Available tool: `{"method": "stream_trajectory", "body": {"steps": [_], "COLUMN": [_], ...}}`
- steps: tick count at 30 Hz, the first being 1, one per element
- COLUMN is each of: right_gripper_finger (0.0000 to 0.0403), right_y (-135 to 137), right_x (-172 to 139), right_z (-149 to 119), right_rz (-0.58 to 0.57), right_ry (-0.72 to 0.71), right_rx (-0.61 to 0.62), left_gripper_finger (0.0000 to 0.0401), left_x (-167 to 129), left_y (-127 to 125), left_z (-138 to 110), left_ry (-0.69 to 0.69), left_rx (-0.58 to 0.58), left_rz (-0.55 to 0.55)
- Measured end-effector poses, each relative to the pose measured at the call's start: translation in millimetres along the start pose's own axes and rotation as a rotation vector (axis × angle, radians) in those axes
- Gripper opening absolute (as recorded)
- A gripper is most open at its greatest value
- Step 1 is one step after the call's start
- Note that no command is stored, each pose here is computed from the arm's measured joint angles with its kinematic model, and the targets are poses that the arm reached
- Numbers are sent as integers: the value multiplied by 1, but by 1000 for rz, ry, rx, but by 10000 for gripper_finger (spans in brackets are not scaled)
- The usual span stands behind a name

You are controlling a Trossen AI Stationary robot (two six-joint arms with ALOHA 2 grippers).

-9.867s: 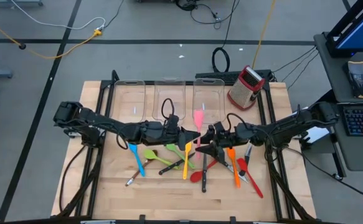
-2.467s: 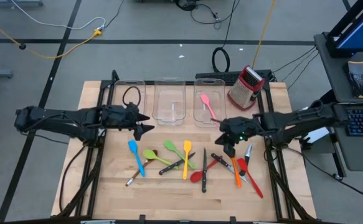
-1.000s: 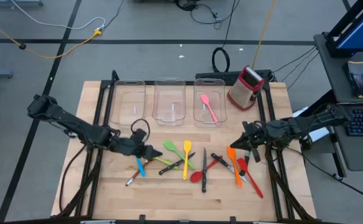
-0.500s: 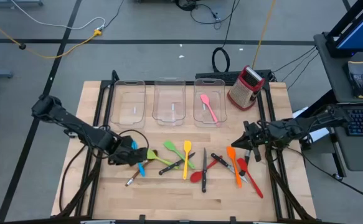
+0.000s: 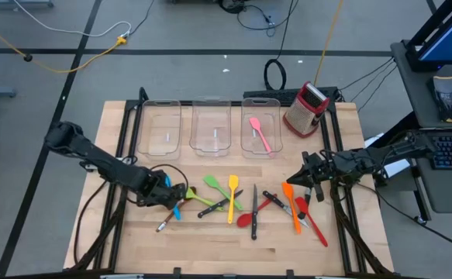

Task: Pick & Place Kitchen Items
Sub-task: Put the blue spatula into the right transparent bin

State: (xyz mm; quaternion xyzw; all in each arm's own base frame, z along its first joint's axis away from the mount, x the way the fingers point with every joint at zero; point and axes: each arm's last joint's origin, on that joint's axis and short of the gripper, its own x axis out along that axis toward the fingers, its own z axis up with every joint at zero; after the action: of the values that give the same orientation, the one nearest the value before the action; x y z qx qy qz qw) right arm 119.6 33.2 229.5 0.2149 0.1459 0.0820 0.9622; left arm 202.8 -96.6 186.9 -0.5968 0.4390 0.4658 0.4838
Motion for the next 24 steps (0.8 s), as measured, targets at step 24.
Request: {"method": "stream_trajectory", "body": {"steps": [24], "right_gripper_finger": [4], "right_y": [0], "right_x": [0], "right_z": [0], "right_rz": [0], "right_ry": [1], "right_rx": [31], "left_gripper_finger": [310], "left_x": [37], "left_y": [11], "left_z": [21], "left_ry": [-85], "left_rx": [-29], "left_rz": [104]}}
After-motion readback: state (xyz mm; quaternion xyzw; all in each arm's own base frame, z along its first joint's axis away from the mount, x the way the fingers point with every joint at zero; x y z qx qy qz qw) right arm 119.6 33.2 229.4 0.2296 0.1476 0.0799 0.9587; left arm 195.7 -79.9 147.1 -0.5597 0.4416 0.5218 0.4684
